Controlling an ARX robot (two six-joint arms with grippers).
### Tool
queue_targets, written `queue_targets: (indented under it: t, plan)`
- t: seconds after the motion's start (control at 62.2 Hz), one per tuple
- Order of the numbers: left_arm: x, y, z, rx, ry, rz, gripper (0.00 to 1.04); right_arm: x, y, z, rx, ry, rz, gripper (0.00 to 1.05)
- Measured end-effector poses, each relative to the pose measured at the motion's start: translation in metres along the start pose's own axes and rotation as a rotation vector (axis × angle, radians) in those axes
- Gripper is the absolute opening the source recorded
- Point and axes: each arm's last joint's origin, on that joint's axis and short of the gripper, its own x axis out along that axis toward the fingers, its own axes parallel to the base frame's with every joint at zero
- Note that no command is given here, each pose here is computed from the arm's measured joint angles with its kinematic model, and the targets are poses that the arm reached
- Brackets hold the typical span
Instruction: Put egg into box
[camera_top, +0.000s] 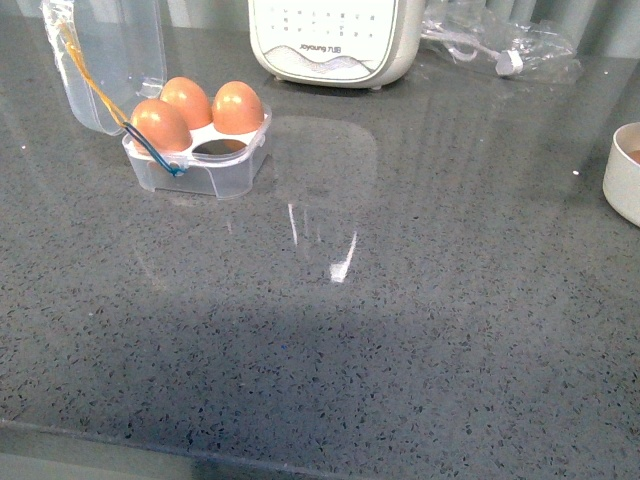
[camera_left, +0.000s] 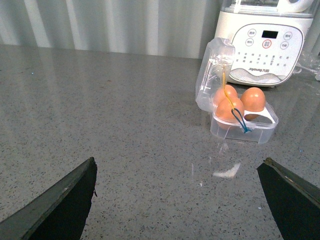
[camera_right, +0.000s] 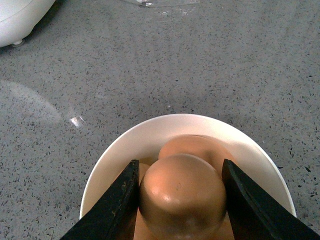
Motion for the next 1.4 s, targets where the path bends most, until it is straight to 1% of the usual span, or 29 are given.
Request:
queue_targets:
  t: [0.225,0.273,0.305,0.418,0.45,0.498,0.53,0.578,0.61,0.691,0.819,0.932,1.157,1.398]
  plan:
    - [0.000,0.000,0.000,0.000,0.000,0.000,0.98,-0.007,0.005,0.013,-0.005,-0.048,0.027,0.42]
    - [0.000,0.000,0.000,0.000,0.000,0.000,0.98,-0.007,0.009,0.018,-0.008,-0.066,0.048,0.42]
    - [0.000,0.000,0.000,0.000,0.000,0.000,0.98,-0.007,0.016,0.023,-0.012,-0.087,0.085,0.42]
    - [0.000,0.000,0.000,0.000,0.000,0.000,0.98,-0.008,0.044,0.040,-0.040,-0.132,0.192,0.42]
    - [0.000,0.000,0.000,0.000,0.000,0.000,0.98,-0.008,0.058,0.046,-0.053,-0.144,0.244,0.42]
    - [0.000,0.000,0.000,0.000,0.000,0.000,0.98,-0.005,0.086,0.056,-0.084,-0.155,0.345,0.42]
    - [0.000,0.000,0.000,0.000,0.000,0.000,0.98,-0.003,0.097,0.058,-0.097,-0.151,0.383,0.42]
    - [0.000,0.000,0.000,0.000,0.000,0.000,0.98,-0.001,0.111,0.059,-0.116,-0.141,0.436,0.42]
    - [0.000,0.000,0.000,0.000,0.000,0.000,0.98,0.001,0.128,0.059,-0.143,-0.123,0.495,0.42]
    - [0.000,0.000,0.000,0.000,0.000,0.000,0.98,0.006,0.157,0.055,-0.200,-0.072,0.615,0.42]
    - [0.000,0.000,0.000,0.000,0.000,0.000,0.98,0.014,0.183,0.051,-0.254,-0.022,0.702,0.42]
    - [0.000,0.000,0.000,0.000,0.000,0.000,0.98,0.021,0.199,0.050,-0.272,-0.004,0.735,0.42]
    - [0.000,0.000,0.000,0.000,0.000,0.000,0.98,0.030,0.226,0.051,-0.283,0.006,0.764,0.42]
    - [0.000,0.000,0.000,0.000,0.000,0.000,0.98,0.034,0.253,0.038,-0.293,0.028,0.809,0.42]
